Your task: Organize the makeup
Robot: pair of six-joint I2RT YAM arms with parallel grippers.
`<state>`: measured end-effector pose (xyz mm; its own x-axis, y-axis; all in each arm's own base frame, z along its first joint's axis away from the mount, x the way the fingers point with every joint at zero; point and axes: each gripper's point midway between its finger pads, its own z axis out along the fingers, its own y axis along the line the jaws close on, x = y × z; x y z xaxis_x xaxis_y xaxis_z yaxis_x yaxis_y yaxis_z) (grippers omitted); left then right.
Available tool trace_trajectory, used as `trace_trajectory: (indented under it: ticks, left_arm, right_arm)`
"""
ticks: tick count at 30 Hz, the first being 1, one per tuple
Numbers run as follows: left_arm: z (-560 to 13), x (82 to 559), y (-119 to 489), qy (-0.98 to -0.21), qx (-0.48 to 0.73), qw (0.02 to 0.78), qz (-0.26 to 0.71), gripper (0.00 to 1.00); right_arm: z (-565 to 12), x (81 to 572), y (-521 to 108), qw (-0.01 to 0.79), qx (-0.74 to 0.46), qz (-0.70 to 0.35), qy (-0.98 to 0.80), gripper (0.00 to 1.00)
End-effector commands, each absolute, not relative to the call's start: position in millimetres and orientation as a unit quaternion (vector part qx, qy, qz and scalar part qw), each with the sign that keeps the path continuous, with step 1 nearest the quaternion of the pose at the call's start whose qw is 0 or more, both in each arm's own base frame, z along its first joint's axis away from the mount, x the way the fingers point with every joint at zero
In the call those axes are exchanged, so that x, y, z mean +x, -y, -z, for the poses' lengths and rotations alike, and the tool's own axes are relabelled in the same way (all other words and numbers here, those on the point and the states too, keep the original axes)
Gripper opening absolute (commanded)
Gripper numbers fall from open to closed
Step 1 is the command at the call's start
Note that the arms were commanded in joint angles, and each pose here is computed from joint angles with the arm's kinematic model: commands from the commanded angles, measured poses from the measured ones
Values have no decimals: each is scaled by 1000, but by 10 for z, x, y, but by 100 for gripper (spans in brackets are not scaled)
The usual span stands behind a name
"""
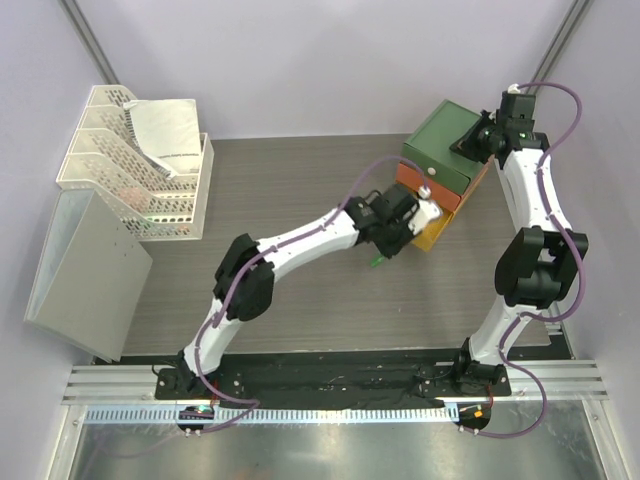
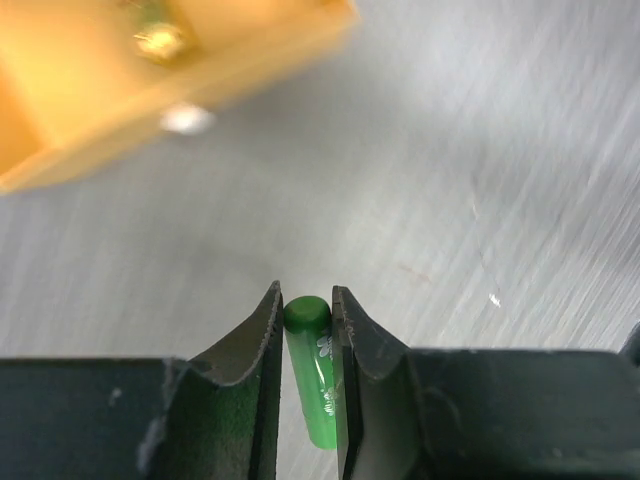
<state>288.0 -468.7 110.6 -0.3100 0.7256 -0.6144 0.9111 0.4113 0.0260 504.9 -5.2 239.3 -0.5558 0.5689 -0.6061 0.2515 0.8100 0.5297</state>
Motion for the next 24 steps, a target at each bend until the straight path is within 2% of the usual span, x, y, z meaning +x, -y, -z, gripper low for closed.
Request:
trace_trajectory:
  ticks: [1,5,7,12,18,24]
  left_arm:
    - [-1911,3344,4596,-812,407,335,251,10]
    - [-2221,3774,4628,-808,304,354,360,9]
    - [-2256,3946,4627,-810,239,331,421,8]
    - [-2613,4361,4839,-754,147,345,539,3]
    - [-2576,4629,5110,-733,104,333,583,1]
    - [-2302,4706,5152,-739,78,331,581,1]
  right_arm:
    - [-1907,4939,5,336,250,-188,-889,1]
    - [-1891,4985,-15,333,244,-195,-889,1]
    - [-1862,5007,-11,331,244,-195,-890,1]
    - [-1825,5059,-15,329,238,-196,-892,1]
    - [-1744,5117,-47,320,234,-206,-895,1]
    - [-1811,5228,-79,327,233,-222,-889,1]
